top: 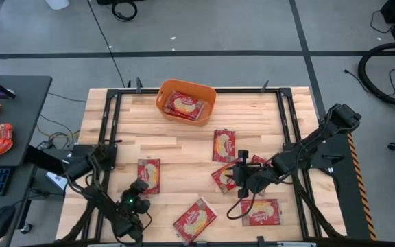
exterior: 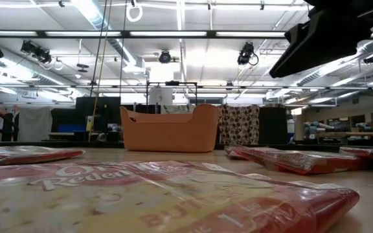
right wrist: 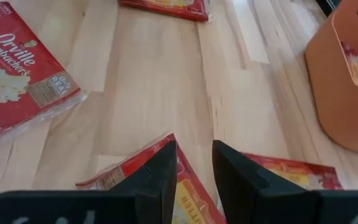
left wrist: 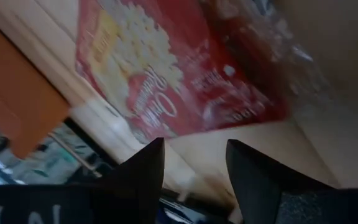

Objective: Sort popcorn bags into baskets
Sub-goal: Put the red popcorn bag into the orange bin

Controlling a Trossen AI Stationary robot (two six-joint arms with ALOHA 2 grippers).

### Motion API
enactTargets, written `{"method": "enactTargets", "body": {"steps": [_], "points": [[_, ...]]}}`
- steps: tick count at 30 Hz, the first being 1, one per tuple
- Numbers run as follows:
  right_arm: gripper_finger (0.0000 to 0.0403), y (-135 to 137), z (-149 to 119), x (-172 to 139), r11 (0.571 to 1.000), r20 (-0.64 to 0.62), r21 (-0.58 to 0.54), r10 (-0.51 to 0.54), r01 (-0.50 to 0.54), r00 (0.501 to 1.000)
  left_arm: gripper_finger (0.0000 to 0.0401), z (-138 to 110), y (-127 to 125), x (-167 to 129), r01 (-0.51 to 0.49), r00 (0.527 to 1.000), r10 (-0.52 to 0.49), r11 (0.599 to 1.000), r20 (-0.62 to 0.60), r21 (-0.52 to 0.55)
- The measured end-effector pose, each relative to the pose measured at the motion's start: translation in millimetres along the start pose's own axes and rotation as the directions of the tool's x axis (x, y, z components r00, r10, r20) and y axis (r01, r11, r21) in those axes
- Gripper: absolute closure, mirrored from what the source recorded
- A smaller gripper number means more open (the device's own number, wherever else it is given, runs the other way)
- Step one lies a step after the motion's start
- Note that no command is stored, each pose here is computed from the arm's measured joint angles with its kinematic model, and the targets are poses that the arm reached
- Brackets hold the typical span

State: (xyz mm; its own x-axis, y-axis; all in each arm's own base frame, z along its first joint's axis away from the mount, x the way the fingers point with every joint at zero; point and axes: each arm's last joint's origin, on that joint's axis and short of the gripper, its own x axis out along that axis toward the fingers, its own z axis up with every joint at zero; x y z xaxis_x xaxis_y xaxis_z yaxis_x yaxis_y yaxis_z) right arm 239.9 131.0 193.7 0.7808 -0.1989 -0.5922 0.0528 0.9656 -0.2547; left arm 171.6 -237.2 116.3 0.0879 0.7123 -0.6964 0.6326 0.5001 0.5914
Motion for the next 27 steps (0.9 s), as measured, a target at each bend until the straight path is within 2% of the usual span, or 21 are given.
{"method": "enactTargets", "body": {"steps": [10,14,17,22,27], "points": [[0.0295,-7.2,7.7,6.1,0.998,0.038,-0.065,0.022,-0.019,0.999,0.0225,0.1,-8.4,22.3,-0.034,0.999,0.032,0.996,0.037,0.077],[0.0295,-10.1,10.1,8.6,0.996,0.048,-0.086,0.037,-0.033,0.998,0.0225,4.5,-1.3,29.4,-0.088,0.995,0.080,0.988,0.065,0.124],[0.0295,-12.7,11.7,10.2,0.996,0.055,-0.088,0.035,-0.030,0.998,0.0231,9.6,8.4,32.0,-0.086,0.994,0.077,0.987,0.073,0.135],[0.0295,-15.5,12.1,11.9,0.996,0.053,-0.085,0.026,-0.022,0.998,0.0278,24.3,24.0,30.3,-0.082,0.988,0.066,0.990,0.140,0.113],[0.0295,-15.7,12.1,12.3,0.996,0.050,-0.076,0.042,-0.038,0.998,0.0368,31.3,39.0,38.3,-0.063,0.988,0.052,0.996,0.147,0.069]]}}
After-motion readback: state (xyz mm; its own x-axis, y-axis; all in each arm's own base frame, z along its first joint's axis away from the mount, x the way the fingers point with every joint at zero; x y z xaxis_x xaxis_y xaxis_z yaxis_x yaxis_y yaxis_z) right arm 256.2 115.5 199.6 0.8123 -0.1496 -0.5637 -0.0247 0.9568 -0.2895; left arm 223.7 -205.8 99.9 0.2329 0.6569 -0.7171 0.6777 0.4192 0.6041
